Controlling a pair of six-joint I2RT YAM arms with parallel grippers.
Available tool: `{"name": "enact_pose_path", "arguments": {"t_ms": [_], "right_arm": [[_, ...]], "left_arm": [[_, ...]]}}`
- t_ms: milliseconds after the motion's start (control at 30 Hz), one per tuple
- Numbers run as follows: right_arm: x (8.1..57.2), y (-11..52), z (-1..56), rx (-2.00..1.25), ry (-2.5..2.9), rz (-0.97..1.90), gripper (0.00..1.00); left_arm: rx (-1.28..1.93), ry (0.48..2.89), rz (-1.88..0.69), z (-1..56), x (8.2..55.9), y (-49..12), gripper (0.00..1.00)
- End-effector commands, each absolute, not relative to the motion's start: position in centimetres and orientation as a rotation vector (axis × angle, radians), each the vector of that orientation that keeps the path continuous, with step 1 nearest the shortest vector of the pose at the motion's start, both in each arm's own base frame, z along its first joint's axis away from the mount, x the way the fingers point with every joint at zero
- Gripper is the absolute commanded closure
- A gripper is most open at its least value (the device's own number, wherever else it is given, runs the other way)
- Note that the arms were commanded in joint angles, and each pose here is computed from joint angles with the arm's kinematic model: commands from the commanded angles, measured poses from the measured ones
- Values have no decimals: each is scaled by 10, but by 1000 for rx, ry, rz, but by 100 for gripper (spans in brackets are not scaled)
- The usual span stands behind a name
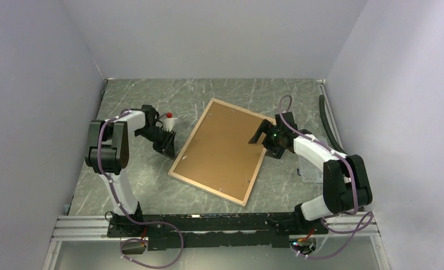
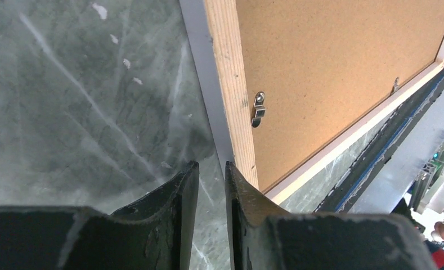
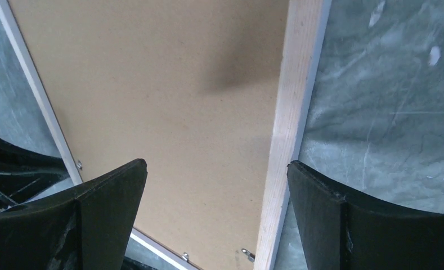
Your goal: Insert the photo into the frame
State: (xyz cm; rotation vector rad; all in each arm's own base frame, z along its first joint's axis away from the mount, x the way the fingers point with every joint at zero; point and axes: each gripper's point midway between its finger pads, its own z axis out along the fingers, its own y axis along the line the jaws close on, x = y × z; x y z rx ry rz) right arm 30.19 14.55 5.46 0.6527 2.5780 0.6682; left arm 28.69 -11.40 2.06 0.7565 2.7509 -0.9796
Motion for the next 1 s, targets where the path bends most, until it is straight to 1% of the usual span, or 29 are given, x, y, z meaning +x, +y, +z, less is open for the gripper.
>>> {"name": "enact_pose_path", "arguments": {"t_ms": [0, 67, 167, 267, 400, 500, 567, 733, 833, 967], "right_arm": [[319, 128, 87, 609, 2494, 524, 0], [318, 130, 110, 596, 2416, 542, 0], [314, 163, 131, 513, 2358, 672, 0], [308, 217, 142, 380, 2378, 768, 1], [292, 292, 139, 205, 2421, 914, 6], [285, 333, 133, 129, 2440, 993, 12], [281, 357, 126, 93, 2463, 1032, 14], [275, 410, 116, 36, 2491, 1139, 14], [274, 434, 103, 72, 2516, 1232, 16], [274, 453, 98, 103, 2526, 1299, 18]], "left_arm": [[655, 2706, -1034, 44, 289, -108, 69], [584, 2692, -1055, 51, 294, -98, 68], [546, 2658, -1166, 60, 295, -100, 67], [551, 2639, -1289, 61, 290, -110, 65], [563, 2654, -1359, 49, 285, -118, 65], [574, 2660, -1376, 42, 282, -119, 67], [588, 2667, -1365, 36, 280, -118, 70], [607, 2706, -1327, 21, 277, -116, 77], [614, 2718, -1307, 17, 278, -115, 81], [616, 2708, -1316, 18, 278, -116, 82]]}}
